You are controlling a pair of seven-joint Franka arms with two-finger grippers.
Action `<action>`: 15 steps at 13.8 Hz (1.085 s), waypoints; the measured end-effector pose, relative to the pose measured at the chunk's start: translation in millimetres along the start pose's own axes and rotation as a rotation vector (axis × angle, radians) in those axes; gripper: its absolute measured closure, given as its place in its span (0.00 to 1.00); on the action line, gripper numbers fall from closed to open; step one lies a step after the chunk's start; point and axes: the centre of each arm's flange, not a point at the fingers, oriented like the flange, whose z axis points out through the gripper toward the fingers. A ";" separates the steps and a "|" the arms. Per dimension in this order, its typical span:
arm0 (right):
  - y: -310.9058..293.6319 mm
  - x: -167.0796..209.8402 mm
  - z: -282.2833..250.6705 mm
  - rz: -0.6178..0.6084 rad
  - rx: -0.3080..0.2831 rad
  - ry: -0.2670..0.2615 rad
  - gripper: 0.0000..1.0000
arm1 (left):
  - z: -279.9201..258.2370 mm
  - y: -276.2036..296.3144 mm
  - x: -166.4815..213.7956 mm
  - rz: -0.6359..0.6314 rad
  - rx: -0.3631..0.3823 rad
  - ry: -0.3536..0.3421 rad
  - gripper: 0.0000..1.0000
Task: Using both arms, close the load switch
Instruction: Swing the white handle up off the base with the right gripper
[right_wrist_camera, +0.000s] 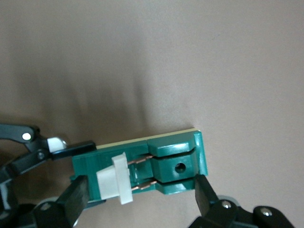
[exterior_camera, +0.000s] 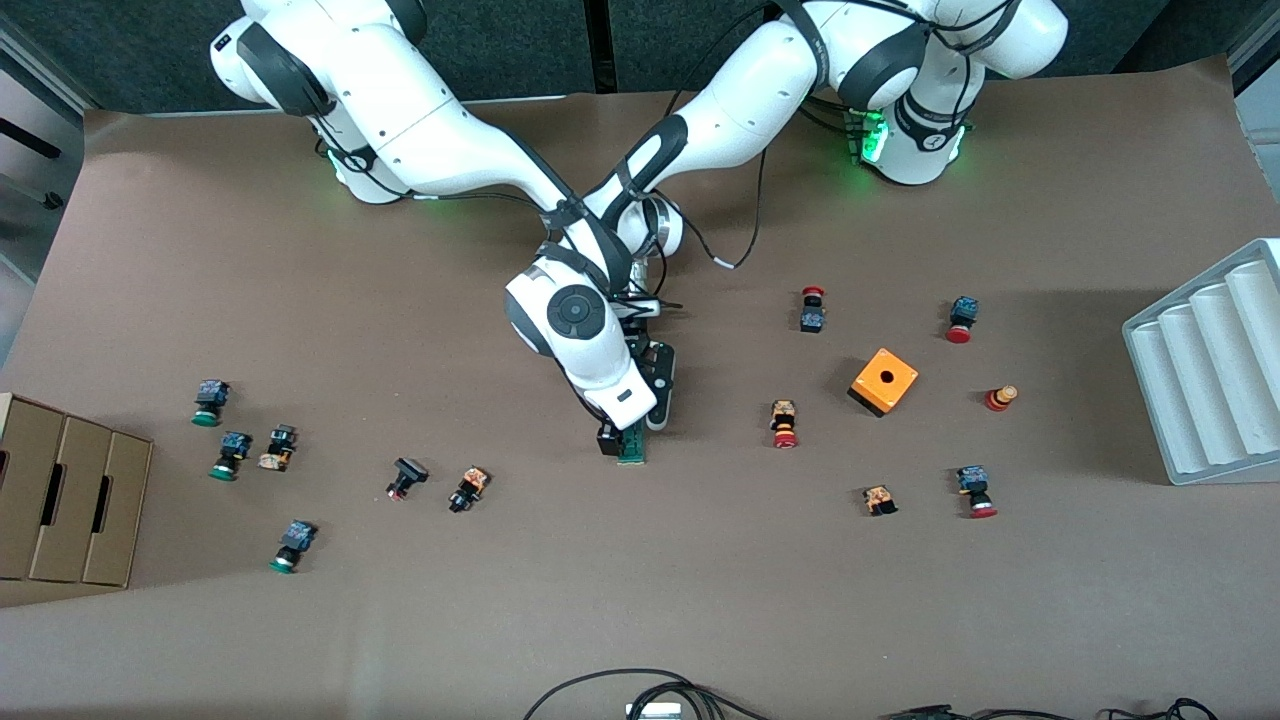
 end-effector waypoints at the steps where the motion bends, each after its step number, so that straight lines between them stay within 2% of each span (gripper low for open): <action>1: 0.0 0.1 -0.1 -0.010 -0.006 -0.004 0.00 | 0.0 0.0 0.0 0.000 0.000 0.000 0.52; 15: -1.6 6.1 -3.4 -0.033 -0.033 0.013 0.00 | 0.0 0.0 0.0 0.000 0.000 0.000 0.52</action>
